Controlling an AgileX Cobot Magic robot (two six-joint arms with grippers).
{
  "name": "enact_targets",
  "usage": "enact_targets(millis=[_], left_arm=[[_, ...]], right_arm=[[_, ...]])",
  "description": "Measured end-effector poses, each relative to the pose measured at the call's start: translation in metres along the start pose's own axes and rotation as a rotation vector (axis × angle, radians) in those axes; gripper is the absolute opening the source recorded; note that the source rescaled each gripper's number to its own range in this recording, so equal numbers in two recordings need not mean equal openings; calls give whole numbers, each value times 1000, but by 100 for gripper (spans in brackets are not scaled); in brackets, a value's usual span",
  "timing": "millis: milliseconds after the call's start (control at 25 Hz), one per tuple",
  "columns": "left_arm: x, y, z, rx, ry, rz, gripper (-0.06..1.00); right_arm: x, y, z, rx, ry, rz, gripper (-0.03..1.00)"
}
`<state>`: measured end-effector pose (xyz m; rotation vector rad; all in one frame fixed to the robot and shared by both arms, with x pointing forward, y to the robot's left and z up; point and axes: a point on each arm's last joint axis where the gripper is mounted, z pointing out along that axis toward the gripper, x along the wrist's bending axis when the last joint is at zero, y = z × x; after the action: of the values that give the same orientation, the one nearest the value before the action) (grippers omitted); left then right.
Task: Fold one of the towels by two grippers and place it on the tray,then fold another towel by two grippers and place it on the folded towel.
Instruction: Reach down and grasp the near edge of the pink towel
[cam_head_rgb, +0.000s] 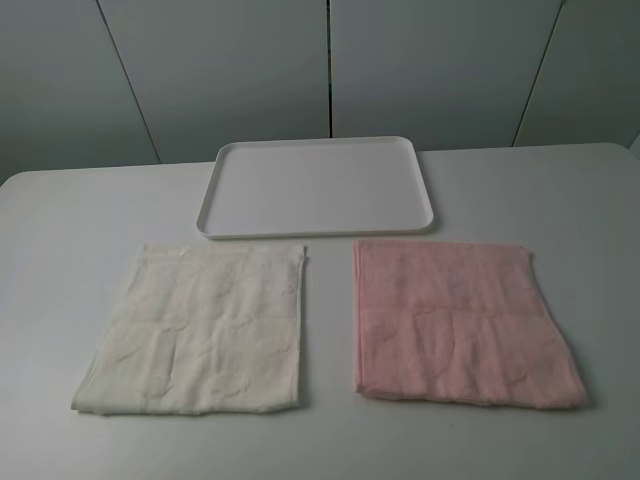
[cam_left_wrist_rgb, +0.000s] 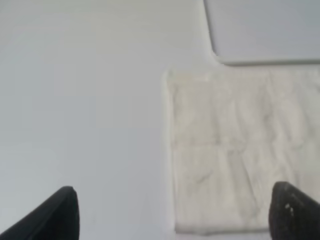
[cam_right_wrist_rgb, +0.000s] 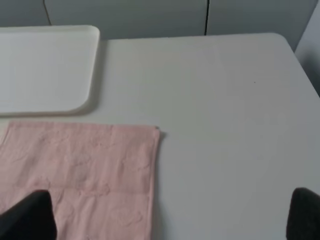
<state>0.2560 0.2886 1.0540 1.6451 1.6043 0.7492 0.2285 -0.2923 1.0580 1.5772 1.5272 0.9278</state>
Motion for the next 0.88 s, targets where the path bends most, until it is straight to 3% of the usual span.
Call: enact_targets(millis=[160, 440, 760, 880], left_arm=[[-4, 19, 20, 112, -92, 36, 98], [-6, 69, 61, 225, -221, 120, 98], [3, 132, 135, 323, -296, 246, 98], [-8, 148, 164, 346, -341, 342, 98]], right_arm=[[1, 6, -2, 22, 9, -4, 100], [6, 34, 34, 205, 106, -22, 100], [6, 78, 90, 250, 178, -112, 100], [6, 95, 113, 304, 201, -144, 100]])
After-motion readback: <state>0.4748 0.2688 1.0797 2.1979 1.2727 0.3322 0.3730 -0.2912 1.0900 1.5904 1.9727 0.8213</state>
